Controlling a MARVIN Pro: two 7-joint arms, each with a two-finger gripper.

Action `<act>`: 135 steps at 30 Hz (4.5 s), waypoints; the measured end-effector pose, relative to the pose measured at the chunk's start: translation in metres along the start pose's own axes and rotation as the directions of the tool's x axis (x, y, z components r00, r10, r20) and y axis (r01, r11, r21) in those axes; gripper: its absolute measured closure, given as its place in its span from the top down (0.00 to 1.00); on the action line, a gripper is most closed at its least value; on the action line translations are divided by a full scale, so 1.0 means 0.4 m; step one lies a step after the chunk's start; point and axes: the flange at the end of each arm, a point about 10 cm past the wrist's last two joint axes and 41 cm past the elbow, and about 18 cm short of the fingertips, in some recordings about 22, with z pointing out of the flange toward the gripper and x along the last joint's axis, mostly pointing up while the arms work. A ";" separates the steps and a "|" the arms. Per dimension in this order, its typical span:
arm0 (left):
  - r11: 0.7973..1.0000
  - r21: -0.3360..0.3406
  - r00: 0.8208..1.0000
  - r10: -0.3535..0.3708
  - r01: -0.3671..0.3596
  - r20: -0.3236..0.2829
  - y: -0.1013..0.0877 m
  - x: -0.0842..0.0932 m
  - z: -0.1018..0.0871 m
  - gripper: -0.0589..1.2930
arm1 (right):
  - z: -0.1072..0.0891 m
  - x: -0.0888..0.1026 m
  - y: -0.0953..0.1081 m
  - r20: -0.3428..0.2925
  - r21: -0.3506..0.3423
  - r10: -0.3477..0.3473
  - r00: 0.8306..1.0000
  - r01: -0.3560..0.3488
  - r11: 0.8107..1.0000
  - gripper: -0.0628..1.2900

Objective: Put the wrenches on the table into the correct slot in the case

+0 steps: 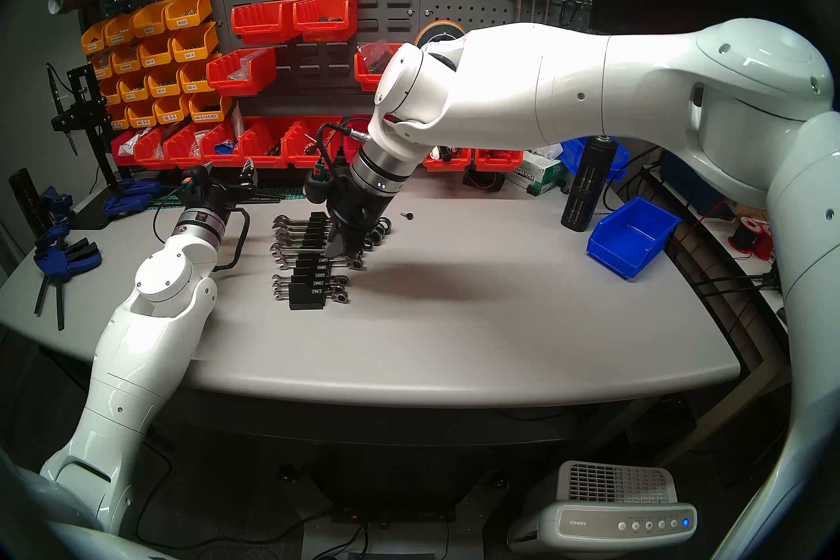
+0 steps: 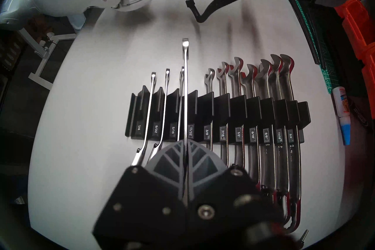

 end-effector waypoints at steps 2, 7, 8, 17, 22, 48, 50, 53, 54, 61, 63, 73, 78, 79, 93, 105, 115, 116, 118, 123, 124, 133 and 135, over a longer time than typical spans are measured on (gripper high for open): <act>1.000 0.000 1.000 0.000 0.000 0.000 0.000 0.000 0.000 0.96 | 0.003 -0.002 0.000 0.001 -0.001 0.002 1.000 -0.002 1.000 0.02; 1.000 0.000 1.000 0.000 0.000 0.000 0.000 0.000 0.000 0.96 | 0.008 -0.008 0.003 0.001 -0.008 0.011 1.000 -0.011 1.000 0.02; 1.000 0.000 1.000 0.000 0.000 0.000 0.000 0.000 0.000 0.96 | 0.008 -0.009 0.004 0.001 -0.010 0.013 1.000 -0.013 1.000 0.02; 1.000 0.000 1.000 0.000 0.000 0.000 0.000 0.000 0.000 0.96 | 0.013 -0.023 0.014 -0.004 -0.018 0.033 0.999 -0.033 0.999 0.02; 1.000 0.000 1.000 0.000 0.000 0.000 0.000 0.000 0.000 0.96 | 0.017 -0.028 0.017 -0.005 -0.017 0.038 0.999 -0.039 0.999 0.02; 1.000 0.000 1.000 0.000 0.000 0.000 0.000 0.000 0.000 0.96 | 0.042 -0.014 0.033 0.006 0.017 0.016 1.000 -0.016 1.000 0.02; 1.000 0.000 1.000 0.000 0.000 0.000 0.000 0.000 0.000 0.96 | 0.042 -0.014 0.035 0.008 0.017 0.014 1.000 -0.014 1.000 0.02; 1.000 0.000 1.000 0.000 0.000 0.000 0.000 0.000 0.000 0.96 | 0.042 -0.013 0.036 0.010 0.017 0.011 1.000 -0.011 1.000 0.02; 1.000 0.000 1.000 0.000 0.000 0.000 0.000 0.000 0.000 0.96 | 0.042 -0.013 0.037 0.011 0.017 0.010 1.000 -0.010 1.000 0.02; 1.000 0.000 1.000 0.000 0.000 0.000 0.000 0.000 0.000 0.96 | 0.039 -0.015 0.042 0.014 0.014 0.010 1.000 -0.011 1.000 0.02; 1.000 0.000 1.000 0.000 0.000 0.000 0.000 0.000 0.000 0.96 | 0.038 -0.017 0.043 0.015 0.014 0.011 1.000 -0.011 1.000 0.02; 1.000 0.000 1.000 0.000 0.000 0.000 0.000 0.000 0.000 0.96 | 0.038 -0.023 0.044 0.016 0.015 0.019 1.000 -0.019 1.000 0.02; 1.000 0.000 1.000 0.000 0.000 0.000 0.000 0.000 0.000 0.96 | 0.038 -0.025 0.044 0.015 0.014 0.022 1.000 -0.022 1.000 0.02; 1.000 0.000 1.000 0.000 0.000 0.000 0.000 0.000 0.000 0.96 | 0.038 -0.025 0.045 0.015 0.014 0.024 1.000 -0.024 1.000 0.02; 1.000 0.000 1.000 0.000 0.000 0.000 0.000 0.000 0.000 0.96 | 0.050 -0.012 0.055 0.017 0.020 0.028 0.999 -0.028 0.999 0.02; 1.000 0.000 1.000 0.000 0.000 0.000 0.000 0.000 0.000 0.96 | 0.062 0.000 0.050 0.023 0.040 0.024 0.999 -0.025 0.999 0.02; 1.000 0.000 1.000 0.000 0.000 0.000 0.000 0.000 0.000 0.96 | 0.063 -0.007 0.055 0.025 0.029 0.033 0.999 -0.034 0.999 0.02; 1.000 0.000 1.000 0.000 0.000 0.000 0.000 0.000 0.000 0.96 | 0.063 -0.008 0.056 0.025 0.028 0.034 0.999 -0.035 0.999 0.02; 1.000 0.000 1.000 0.000 0.000 0.000 0.000 0.000 0.000 0.96 | 0.062 -0.010 0.058 0.026 0.027 0.037 0.999 -0.037 0.999 0.02; 1.000 0.000 1.000 0.000 0.000 0.000 0.000 0.000 0.000 0.96 | 0.061 -0.014 0.059 0.028 0.034 0.040 0.999 -0.041 0.999 0.02; 1.000 0.000 1.000 0.000 0.000 0.000 0.000 0.000 0.000 0.96 | 0.061 -0.015 0.059 0.028 0.036 0.041 0.999 -0.042 0.998 0.02; 1.000 0.000 1.000 0.000 0.000 0.000 0.000 0.000 0.000 0.96 | 0.065 -0.011 0.058 0.035 0.051 0.039 0.999 -0.040 0.998 0.02; 1.000 0.000 1.000 0.000 0.000 0.000 0.000 0.000 0.000 0.96 | 0.067 -0.009 0.059 0.035 0.051 0.038 0.999 -0.040 0.998 0.02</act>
